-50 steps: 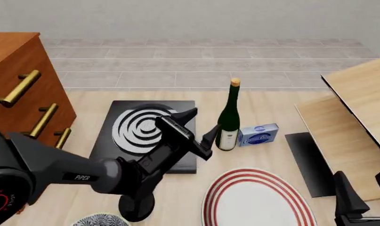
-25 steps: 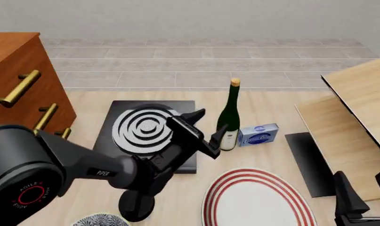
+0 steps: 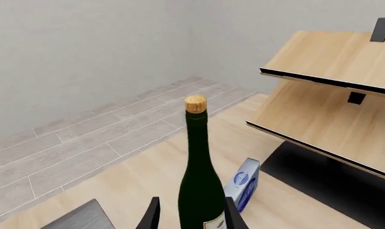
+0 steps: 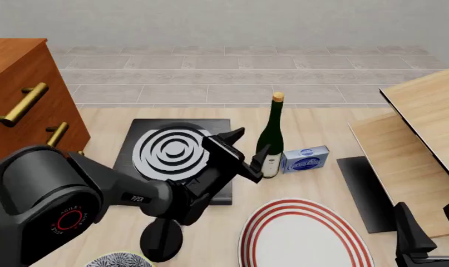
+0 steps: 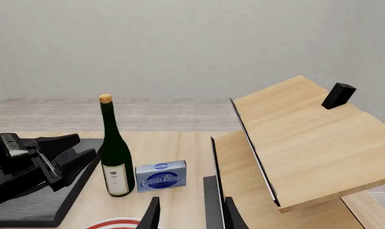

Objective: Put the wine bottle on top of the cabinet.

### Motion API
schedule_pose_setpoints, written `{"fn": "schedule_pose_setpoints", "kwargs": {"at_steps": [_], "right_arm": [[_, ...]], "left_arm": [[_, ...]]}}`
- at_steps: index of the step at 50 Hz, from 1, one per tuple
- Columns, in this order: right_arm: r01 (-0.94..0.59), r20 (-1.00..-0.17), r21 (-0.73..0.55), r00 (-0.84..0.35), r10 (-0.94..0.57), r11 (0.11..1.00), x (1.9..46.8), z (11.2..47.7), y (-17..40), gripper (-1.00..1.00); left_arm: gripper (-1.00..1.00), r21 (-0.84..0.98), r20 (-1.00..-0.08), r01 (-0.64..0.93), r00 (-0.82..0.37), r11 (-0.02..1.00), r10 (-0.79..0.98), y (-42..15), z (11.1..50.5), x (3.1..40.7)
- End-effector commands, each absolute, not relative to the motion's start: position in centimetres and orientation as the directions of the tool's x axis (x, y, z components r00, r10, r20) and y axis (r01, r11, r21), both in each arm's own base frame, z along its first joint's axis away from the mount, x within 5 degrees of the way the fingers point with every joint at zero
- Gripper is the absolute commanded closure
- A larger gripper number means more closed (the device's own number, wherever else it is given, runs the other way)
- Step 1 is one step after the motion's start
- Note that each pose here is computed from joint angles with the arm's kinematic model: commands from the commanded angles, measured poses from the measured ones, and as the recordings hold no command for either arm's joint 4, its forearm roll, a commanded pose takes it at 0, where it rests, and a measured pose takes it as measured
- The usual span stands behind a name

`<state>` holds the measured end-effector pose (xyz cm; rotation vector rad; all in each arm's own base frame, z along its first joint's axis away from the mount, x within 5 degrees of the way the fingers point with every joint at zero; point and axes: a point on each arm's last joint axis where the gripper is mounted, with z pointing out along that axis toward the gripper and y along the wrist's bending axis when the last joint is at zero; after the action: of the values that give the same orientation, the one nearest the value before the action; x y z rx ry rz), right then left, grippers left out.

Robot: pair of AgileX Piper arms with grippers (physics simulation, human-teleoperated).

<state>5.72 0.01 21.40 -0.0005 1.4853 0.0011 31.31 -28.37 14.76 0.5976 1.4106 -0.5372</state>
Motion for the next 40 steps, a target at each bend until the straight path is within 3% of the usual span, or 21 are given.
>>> {"fn": "schedule_pose_setpoints", "kwargs": {"at_steps": [1, 40], "right_arm": [[-0.001, -0.996, 0.000, 0.086, 0.000, 1.000, 5.7, 21.4, 0.0, -1.00], [-0.001, -0.996, 0.000, 0.085, 0.000, 1.000, 5.7, 21.4, 0.0, -1.00]], "left_arm": [[-1.00, 0.065, -0.996, 0.670, 0.094, 0.739, 0.003, -29.1, 14.4, 31.8], [-1.00, 0.084, -0.995, 0.674, 0.095, 0.734, 0.026, -31.5, 11.7, 34.0]]}}
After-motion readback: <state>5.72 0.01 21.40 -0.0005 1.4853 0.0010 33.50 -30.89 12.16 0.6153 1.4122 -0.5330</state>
